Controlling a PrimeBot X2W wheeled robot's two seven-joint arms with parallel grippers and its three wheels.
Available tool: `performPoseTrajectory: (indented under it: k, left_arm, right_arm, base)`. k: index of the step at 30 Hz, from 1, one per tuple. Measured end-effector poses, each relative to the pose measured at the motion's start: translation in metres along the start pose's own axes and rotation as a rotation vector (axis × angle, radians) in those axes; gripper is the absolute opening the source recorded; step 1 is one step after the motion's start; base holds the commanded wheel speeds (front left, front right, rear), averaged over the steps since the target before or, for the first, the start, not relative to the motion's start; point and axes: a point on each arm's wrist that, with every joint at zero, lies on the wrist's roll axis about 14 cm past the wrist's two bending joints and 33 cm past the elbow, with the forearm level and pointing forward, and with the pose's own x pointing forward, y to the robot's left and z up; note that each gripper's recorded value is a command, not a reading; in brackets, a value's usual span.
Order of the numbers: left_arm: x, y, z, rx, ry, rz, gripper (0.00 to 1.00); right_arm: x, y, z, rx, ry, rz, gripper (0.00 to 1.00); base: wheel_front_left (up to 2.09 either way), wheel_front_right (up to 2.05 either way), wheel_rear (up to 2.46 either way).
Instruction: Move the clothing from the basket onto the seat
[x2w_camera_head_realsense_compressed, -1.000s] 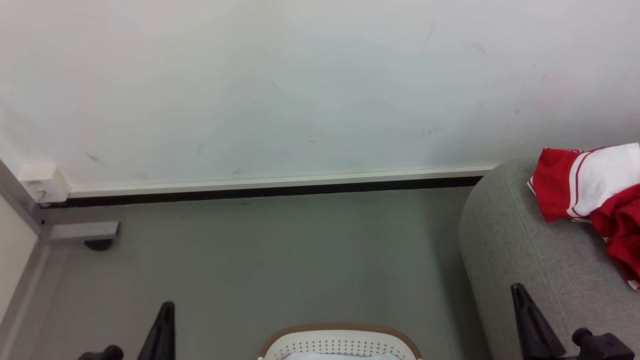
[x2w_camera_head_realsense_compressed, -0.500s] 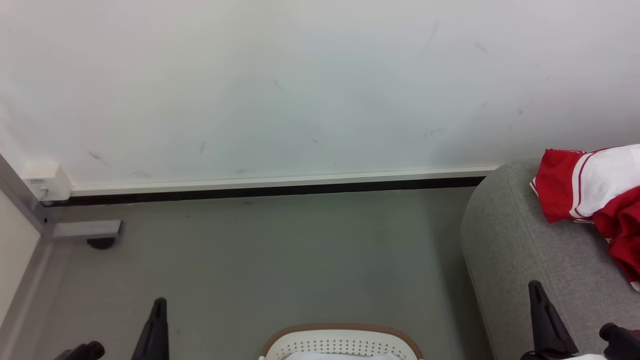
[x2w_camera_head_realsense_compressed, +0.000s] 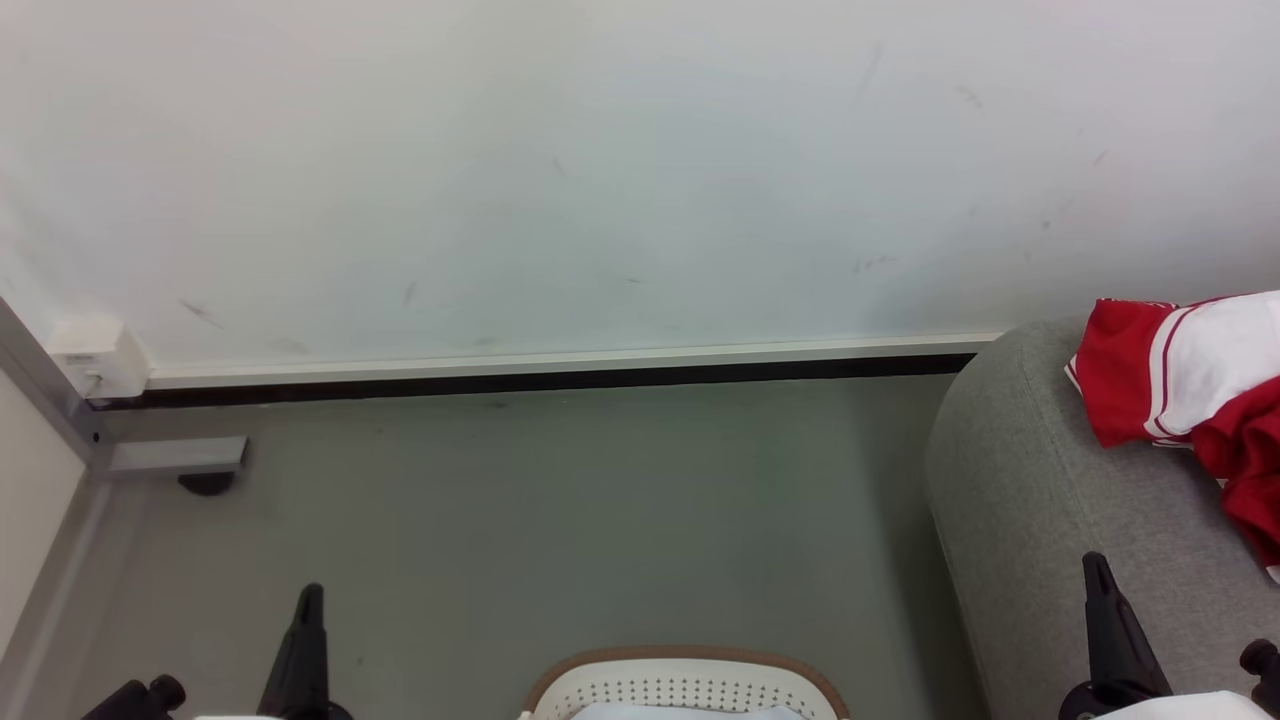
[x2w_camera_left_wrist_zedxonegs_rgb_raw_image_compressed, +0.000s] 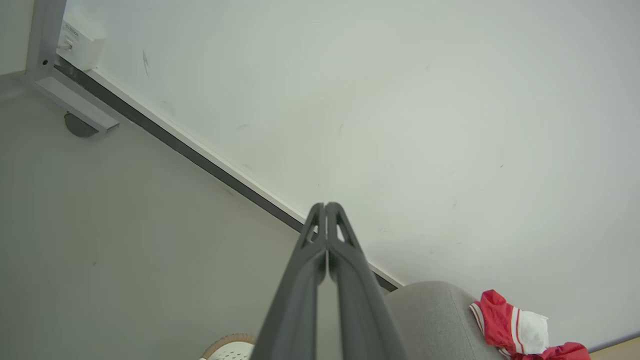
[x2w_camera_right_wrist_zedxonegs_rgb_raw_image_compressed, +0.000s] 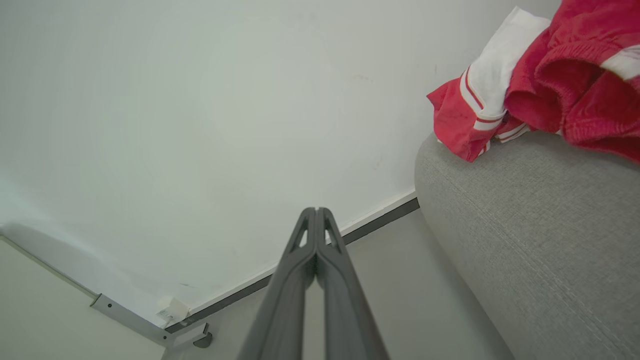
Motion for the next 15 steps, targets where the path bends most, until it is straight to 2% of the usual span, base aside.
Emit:
performPoseTrajectory:
  k: [15]
  left_arm:
    - [0.0047,0.0012,0.0033,-0.192,0.006,0.016,0.0]
  right_arm:
    - [0.0049,-0.0044,0.0049,0.197,-0.005,-0.024,0.0]
  base:
    - [0.0,0.0,0.0]
